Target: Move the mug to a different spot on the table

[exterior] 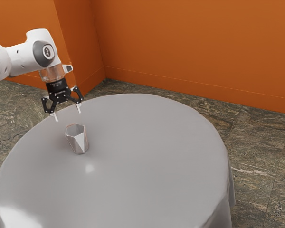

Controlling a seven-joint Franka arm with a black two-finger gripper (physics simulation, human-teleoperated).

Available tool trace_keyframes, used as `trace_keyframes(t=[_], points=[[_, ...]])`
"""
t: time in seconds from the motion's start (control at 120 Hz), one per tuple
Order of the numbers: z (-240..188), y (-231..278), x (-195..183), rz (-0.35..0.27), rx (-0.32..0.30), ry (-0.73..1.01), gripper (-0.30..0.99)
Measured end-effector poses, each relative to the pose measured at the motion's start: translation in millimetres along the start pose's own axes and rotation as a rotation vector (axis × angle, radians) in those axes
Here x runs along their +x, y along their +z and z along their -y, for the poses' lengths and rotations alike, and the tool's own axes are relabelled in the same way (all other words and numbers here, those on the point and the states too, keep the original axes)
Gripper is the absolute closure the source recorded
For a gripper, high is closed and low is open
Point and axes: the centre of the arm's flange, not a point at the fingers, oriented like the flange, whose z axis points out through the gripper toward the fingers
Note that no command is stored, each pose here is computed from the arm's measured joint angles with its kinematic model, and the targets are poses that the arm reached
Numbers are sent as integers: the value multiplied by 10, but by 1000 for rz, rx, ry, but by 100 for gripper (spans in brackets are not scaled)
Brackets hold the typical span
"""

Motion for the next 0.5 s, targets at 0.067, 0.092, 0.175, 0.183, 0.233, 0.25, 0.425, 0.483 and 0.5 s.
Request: trace_keyframes(t=[0.067,0.092,0.175,0.183,0.233,0.25,0.425,0.483,0.5], points=[[13,108,61,-7,0,-6,0],[15,138,82,-12,-1,-6,0],[2,202,160,-43,-13,-3,0],[1,211,169,-46,-14,-3,0],[-4,263,216,-62,-20,-3,0],[-3,280,228,-66,-22,-3,0],[60,494,306,-83,-32,-10,0],[60,526,332,-93,-37,-10,0],[59,531,339,-96,-39,-10,0]])
